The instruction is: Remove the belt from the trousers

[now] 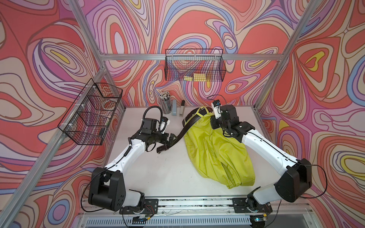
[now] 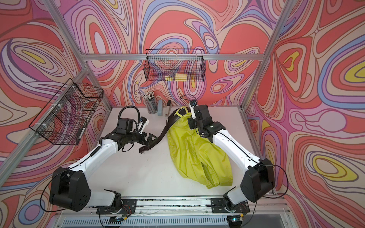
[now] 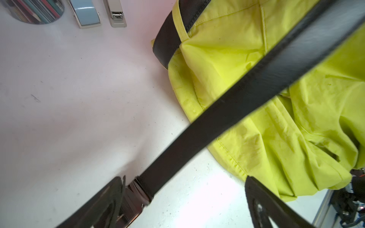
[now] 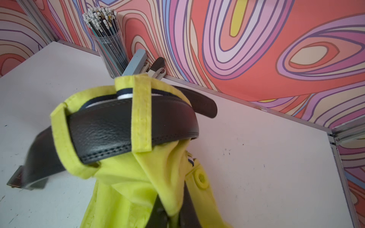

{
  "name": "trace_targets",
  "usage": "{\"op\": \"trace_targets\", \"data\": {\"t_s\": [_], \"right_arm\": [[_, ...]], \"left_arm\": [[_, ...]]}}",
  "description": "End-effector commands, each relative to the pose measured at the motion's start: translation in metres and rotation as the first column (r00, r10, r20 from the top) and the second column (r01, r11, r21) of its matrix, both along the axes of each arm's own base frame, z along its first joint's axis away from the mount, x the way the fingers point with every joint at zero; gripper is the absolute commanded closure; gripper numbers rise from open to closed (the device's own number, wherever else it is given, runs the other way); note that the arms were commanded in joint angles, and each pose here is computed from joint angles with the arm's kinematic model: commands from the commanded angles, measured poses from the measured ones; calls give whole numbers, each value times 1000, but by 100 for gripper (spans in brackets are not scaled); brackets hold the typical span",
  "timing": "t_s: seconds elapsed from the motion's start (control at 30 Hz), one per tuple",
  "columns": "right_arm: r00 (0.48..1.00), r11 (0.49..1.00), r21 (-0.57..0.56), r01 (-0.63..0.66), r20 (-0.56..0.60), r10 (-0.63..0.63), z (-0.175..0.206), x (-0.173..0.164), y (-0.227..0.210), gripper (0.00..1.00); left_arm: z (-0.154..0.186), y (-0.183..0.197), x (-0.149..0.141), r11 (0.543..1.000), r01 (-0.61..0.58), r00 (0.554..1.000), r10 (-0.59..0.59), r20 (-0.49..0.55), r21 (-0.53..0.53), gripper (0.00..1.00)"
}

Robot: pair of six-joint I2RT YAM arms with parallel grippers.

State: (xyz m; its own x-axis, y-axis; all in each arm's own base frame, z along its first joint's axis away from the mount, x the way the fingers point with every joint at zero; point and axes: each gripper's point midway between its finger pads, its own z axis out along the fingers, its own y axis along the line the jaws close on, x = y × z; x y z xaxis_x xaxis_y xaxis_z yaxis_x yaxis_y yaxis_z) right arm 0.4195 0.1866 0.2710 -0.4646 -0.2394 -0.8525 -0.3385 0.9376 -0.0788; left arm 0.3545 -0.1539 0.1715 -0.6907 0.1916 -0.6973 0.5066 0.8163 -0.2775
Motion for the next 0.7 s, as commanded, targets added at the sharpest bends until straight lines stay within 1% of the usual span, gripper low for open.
{"op": "trace_targets", "data": {"t_s": [0.0, 0.07, 0.1, 0.17, 0.23, 0.3, 0.37, 0.5, 0.57, 0.6, 0.63, 0.67], "right_arm": [[995, 998, 68, 5, 97, -12, 40, 8, 5, 100], [995, 997, 79, -11, 98, 3, 42, 7, 8, 100], [995, 996, 85, -22, 99, 14, 43, 7, 10, 100], [995, 994, 96, -44, 96, 35, 44, 6, 14, 100], [995, 993, 103, -58, 92, 49, 43, 5, 17, 100], [994, 992, 108, -69, 87, 60, 42, 5, 20, 100], [994, 990, 111, -85, 76, 77, 40, 4, 23, 100], [994, 989, 111, -97, 63, 91, 36, 2, 25, 100], [993, 988, 109, -106, 59, 100, 35, 1, 26, 100], [993, 988, 108, -109, 55, 104, 34, 0, 26, 100], [993, 988, 107, -111, 52, 106, 33, 0, 27, 100], [993, 988, 107, -114, 47, 110, 30, 0, 27, 100]], "left_arm": [[23, 7, 6, 994, 43, 992, -55, 112, 105, 0], [35, -4, 8, 993, 90, 983, -101, 151, 79, 0], [43, -16, 6, 989, 133, 973, -142, 181, 66, 0], [56, -44, 2, 970, 226, 935, -241, 259, 89, 0], [66, -75, -3, 938, 325, 881, -345, 323, 118, 0], [79, -98, 2, 917, 392, 846, -390, 365, 71, 2], [85, -113, 12, 900, 433, 829, -415, 374, 39, 3], [81, -136, 38, 878, 471, 809, -466, 357, 79, 5], [74, -142, 50, 875, 474, 814, -477, 332, 95, 8], [71, -144, 57, 876, 471, 816, -477, 327, 102, 10], [70, -146, 61, 876, 470, 817, -478, 322, 108, 15], [69, -147, 65, 875, 470, 820, -480, 311, 112, 23]]}}
